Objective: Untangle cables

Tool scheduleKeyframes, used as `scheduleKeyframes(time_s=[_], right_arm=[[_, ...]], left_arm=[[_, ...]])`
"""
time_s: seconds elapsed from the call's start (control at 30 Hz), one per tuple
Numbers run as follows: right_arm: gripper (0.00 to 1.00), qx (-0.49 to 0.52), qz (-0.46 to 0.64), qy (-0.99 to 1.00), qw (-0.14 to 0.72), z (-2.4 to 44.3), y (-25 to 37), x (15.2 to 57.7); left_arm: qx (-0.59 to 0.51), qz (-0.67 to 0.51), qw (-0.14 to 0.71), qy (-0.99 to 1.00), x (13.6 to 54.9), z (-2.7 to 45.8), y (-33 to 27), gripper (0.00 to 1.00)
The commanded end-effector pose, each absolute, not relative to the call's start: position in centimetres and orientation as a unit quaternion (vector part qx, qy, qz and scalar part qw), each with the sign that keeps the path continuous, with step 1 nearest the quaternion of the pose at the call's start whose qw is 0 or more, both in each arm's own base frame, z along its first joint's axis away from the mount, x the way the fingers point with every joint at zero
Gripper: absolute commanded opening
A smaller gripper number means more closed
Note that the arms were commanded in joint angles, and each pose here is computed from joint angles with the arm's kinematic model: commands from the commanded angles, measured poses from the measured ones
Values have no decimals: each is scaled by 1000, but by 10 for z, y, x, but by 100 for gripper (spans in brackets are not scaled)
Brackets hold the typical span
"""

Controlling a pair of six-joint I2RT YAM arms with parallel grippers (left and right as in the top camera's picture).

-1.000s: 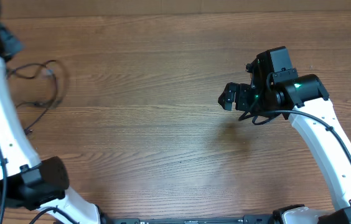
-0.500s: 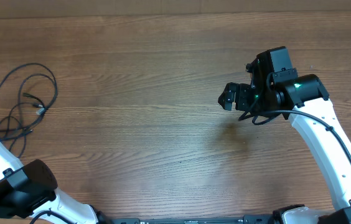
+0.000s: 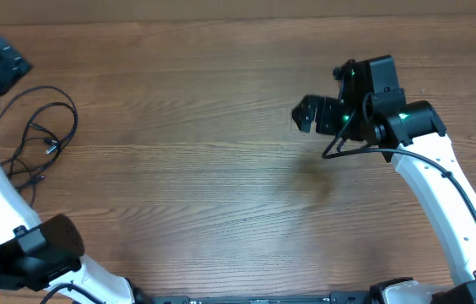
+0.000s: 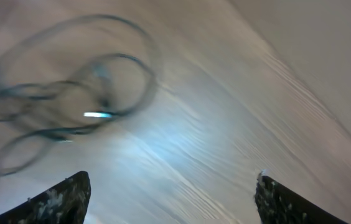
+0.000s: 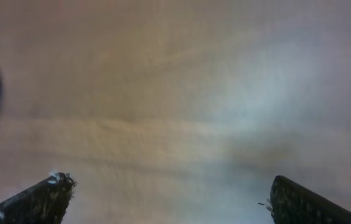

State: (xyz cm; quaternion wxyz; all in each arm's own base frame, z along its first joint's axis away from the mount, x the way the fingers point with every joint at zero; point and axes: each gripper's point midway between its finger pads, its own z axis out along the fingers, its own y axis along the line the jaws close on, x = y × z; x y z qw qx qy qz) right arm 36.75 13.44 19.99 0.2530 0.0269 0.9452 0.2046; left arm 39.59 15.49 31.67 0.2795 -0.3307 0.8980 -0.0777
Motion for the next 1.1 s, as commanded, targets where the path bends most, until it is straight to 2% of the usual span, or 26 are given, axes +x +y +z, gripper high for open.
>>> scheduleKeyframes(time_s=[0.0,0.1,0.2,0.23,0.4,0.57,0.67,0.83,1.07], right_arm=[[100,27,193,936,293,211,132,384],[100,33,177,934,310,213,126,390],[100,30,161,943,288,205,121,381],[100,27,148,950,275,199,117,375],[100,49,69,973,216,177,88,347],[100,61,53,986,148,167,76,312],[100,59,51,986,146,174,73,301],[100,56,62,979,185,197,71,292],[100,55,79,966,242,198,67,272]], left_arm=[[-206,-129,281,929,405,326,93,87],[-173,-95,227,954,391,308,69,90],[-156,-52,158,974,368,291,53,94],[-139,-48,151,978,369,286,45,100],[-101,-57,102,988,361,262,10,100],[-82,-53,42,994,337,235,-14,100],[-72,-48,26,996,314,231,-21,100],[-77,-16,57,995,277,241,-8,100],[-69,-31,231,970,250,272,-8,100]])
